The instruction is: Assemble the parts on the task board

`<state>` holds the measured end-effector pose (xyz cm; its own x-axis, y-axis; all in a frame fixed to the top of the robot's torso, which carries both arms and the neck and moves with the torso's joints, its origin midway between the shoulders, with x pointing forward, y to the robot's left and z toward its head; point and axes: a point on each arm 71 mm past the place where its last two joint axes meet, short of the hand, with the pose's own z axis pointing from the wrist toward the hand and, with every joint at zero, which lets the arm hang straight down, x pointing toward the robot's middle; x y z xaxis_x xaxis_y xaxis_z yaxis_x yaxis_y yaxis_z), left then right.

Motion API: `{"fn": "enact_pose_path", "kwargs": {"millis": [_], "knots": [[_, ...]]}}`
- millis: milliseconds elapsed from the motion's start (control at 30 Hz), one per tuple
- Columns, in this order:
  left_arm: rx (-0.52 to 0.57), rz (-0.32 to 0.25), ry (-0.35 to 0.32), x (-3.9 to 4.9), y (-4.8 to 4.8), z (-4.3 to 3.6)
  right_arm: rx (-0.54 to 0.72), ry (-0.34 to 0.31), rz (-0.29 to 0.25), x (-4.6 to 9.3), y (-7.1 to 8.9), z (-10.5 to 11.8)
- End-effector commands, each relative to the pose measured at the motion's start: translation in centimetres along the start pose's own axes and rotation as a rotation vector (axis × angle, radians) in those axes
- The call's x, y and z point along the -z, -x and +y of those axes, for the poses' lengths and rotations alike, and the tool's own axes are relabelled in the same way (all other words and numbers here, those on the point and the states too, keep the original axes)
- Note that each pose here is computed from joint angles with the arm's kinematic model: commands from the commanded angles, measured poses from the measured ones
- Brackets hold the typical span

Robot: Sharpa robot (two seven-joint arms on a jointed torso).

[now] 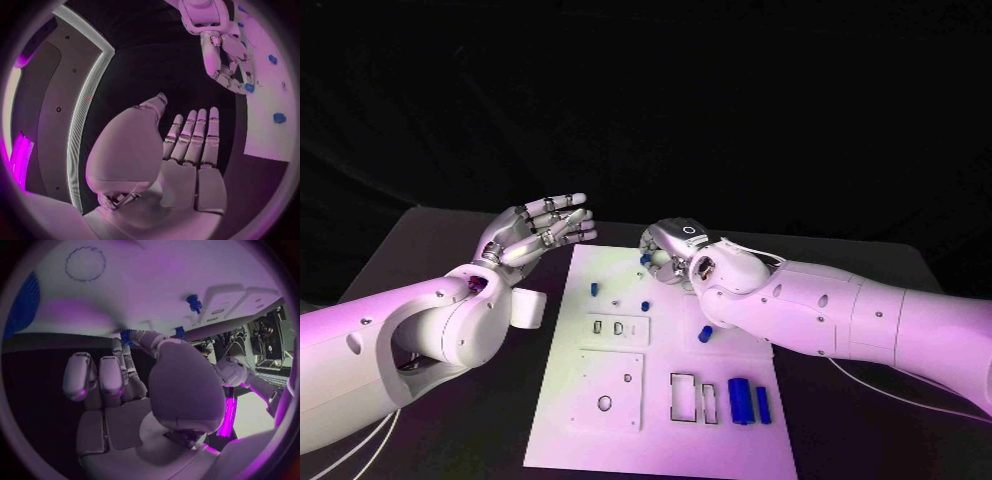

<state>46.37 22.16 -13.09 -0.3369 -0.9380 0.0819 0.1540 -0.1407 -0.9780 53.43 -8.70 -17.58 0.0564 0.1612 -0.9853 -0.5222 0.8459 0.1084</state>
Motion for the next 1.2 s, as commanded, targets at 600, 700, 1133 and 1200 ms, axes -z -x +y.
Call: {"fn": "enact_pose_path", "kwargs": {"millis": [600, 700, 1133, 1200], "knots": [[-0.001, 0.004, -0.011, -0.07, 0.49, -0.10, -0.092, -0.032, -0.047, 5.2, 3.2, -4.0], [-0.001, 0.002, -0.010, -0.06, 0.61, -0.09, -0.152, -0.078, -0.009, 6.1, 3.8, -5.6], [0.002, 0.001, -0.012, -0.12, 0.78, -0.02, -0.310, -0.254, 0.175, 7.9, 3.6, -10.5], [0.002, 0.000, -0.012, -0.12, 0.81, -0.02, -0.309, -0.261, 0.185, 7.9, 3.4, -10.6]]}}
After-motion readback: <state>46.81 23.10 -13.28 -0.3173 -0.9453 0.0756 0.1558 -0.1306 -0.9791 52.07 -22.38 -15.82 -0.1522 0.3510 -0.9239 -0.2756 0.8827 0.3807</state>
